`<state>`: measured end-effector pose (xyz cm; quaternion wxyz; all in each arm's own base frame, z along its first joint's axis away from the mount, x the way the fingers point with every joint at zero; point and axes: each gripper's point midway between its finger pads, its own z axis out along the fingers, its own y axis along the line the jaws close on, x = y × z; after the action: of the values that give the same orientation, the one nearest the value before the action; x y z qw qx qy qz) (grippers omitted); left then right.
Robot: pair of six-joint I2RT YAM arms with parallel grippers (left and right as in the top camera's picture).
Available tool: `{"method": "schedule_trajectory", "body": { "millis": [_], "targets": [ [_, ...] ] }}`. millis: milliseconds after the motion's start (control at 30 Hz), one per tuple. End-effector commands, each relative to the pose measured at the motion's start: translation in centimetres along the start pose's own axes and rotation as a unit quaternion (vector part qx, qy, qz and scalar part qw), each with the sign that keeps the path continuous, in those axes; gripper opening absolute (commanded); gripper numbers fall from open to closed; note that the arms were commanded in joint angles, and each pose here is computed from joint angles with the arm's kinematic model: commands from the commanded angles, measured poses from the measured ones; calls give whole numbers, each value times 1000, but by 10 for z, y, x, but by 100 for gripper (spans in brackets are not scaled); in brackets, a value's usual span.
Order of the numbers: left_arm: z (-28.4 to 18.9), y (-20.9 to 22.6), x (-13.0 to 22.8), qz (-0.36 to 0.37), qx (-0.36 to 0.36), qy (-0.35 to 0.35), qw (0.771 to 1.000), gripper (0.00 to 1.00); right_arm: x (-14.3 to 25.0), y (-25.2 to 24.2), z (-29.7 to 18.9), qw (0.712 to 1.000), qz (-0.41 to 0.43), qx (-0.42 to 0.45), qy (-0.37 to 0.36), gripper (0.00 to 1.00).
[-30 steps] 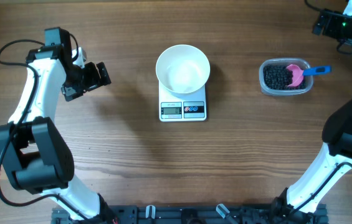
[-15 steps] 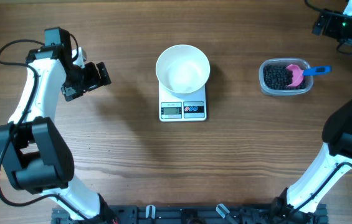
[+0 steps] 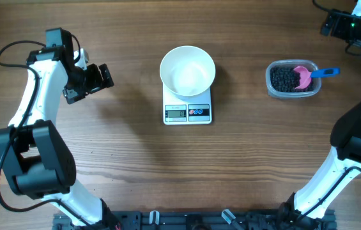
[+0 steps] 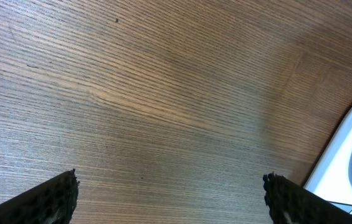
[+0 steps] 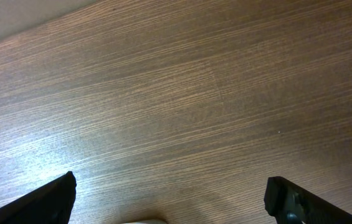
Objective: Scoop item into bowl and weigh 150g on scale
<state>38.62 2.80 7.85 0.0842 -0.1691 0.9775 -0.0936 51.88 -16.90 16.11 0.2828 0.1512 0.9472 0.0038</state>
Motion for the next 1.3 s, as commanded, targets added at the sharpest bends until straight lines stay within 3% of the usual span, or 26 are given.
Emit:
{"method": "schedule_trajectory", "body": {
  "millis": [0, 1033, 1067, 1167, 1267],
  "targets": [
    [-10, -2, -2, -1, 4, -14, 1000, 100, -3, 0, 5, 1000, 2, 4, -1, 100],
    [-10, -4, -11, 3, 8, -33, 999, 100, -3, 0, 5, 1000, 2, 4, -1, 100],
    [-11, -10, -24, 8, 22, -59, 998, 100, -3, 0, 5, 1000, 2, 4, -1, 100],
    [-25, -60, -40, 52, 158, -90, 982, 100, -3, 1, 5, 1000, 2, 4, -1, 100],
    [-53, -102, -30, 150, 269, -103, 946, 100, -3, 0, 5, 1000, 2, 4, -1, 100]
  ]
}}
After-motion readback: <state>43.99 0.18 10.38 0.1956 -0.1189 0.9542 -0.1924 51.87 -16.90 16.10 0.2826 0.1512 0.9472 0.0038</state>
